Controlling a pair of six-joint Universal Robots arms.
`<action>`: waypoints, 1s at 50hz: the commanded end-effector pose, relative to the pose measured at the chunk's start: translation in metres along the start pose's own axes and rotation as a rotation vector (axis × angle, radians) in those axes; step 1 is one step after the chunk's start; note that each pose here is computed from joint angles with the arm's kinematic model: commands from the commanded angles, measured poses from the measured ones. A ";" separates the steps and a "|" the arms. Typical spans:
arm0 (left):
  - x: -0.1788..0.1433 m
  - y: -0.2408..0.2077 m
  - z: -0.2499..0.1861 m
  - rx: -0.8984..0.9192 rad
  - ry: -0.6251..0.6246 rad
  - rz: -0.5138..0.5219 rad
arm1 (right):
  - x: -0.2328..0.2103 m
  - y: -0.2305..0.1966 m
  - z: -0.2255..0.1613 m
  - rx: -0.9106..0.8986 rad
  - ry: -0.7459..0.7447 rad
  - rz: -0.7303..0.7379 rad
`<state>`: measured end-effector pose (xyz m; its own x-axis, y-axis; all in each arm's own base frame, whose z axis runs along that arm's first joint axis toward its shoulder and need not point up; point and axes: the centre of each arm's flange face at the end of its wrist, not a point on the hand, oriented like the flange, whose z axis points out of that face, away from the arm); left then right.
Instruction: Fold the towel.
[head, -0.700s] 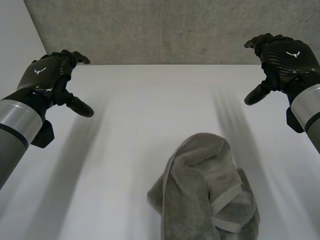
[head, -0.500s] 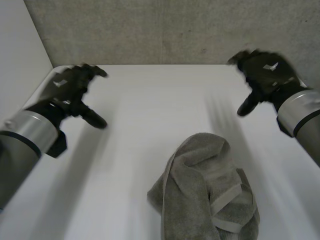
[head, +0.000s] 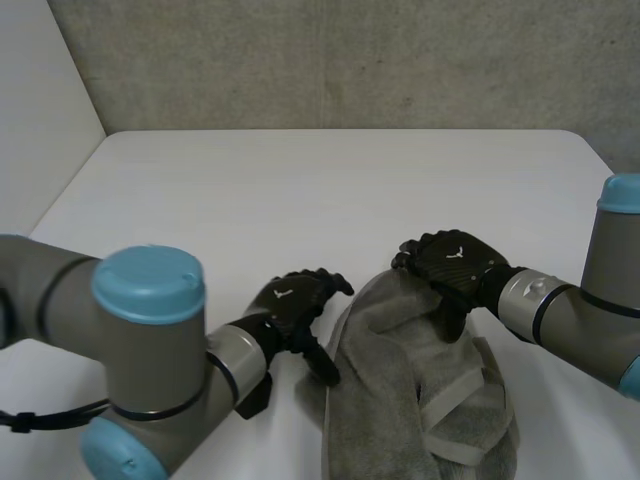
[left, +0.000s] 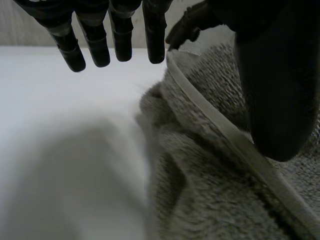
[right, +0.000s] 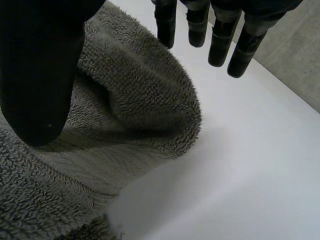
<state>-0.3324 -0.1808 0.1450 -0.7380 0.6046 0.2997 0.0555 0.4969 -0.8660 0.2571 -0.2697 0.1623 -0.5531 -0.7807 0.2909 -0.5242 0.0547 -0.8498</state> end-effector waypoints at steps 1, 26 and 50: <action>0.008 0.013 0.013 -0.018 -0.012 -0.021 | -0.004 0.011 0.005 0.025 0.009 -0.010; -0.004 -0.051 0.025 0.201 -0.111 0.014 | 0.022 -0.060 -0.011 0.282 0.110 0.059; -0.017 -0.099 -0.026 0.245 0.119 0.258 | 0.006 -0.090 -0.059 0.488 0.025 0.117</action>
<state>-0.3202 -0.2343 0.3038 -0.6141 0.7869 0.0599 -0.0846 0.0098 -0.9964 0.2636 -0.2582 0.3270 -0.6723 -0.7343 0.0939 0.0888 -0.2059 -0.9745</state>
